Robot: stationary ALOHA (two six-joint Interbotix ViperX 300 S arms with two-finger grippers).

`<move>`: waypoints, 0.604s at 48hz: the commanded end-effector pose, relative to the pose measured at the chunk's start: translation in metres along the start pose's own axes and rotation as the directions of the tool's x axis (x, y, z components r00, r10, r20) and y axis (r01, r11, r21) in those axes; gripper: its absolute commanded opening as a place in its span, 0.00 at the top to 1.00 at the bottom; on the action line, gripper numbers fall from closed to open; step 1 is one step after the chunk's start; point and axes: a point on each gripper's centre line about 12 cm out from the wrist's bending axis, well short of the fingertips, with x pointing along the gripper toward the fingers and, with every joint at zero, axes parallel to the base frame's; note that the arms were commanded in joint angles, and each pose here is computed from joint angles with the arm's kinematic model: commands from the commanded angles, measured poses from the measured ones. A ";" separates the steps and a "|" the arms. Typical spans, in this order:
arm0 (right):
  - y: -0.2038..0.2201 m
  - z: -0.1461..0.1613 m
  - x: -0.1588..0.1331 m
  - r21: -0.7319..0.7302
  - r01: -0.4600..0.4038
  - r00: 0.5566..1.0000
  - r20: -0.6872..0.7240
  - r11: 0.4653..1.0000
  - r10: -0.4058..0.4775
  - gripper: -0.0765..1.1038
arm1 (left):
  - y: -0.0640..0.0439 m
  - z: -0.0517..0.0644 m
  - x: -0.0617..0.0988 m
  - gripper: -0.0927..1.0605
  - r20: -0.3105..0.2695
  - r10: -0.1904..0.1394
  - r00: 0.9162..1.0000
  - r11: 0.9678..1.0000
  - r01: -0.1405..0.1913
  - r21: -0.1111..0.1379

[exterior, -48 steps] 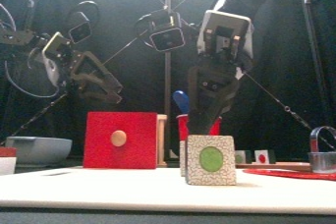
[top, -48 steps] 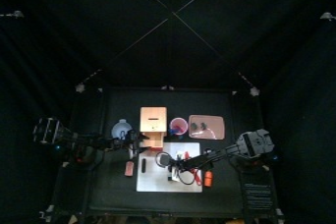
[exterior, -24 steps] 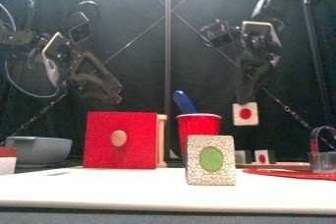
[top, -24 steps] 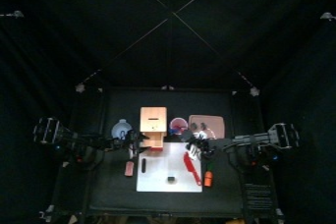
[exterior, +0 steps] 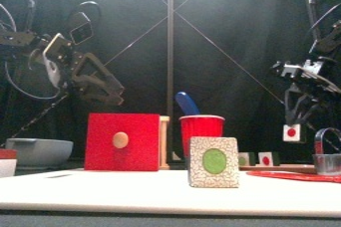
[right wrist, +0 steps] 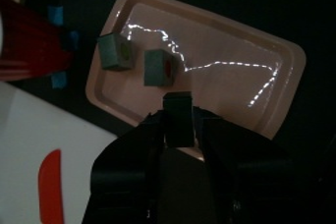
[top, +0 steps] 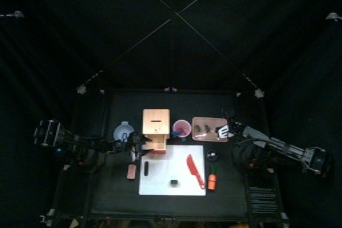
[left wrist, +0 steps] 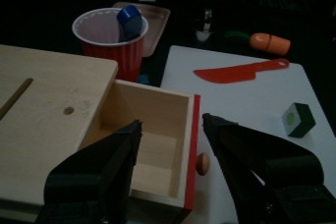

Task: Place sushi on board then cut the sushi with the knife then place the pieces on the plate
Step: Place the 4 sushi pieces on the plate

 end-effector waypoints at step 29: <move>-0.003 0.017 0.034 0.029 0.043 0.999 -0.016 0.999 -0.043 0.15 | 0.001 -0.003 -0.002 0.15 -0.006 0.003 1.000 1.000 -0.003 -0.003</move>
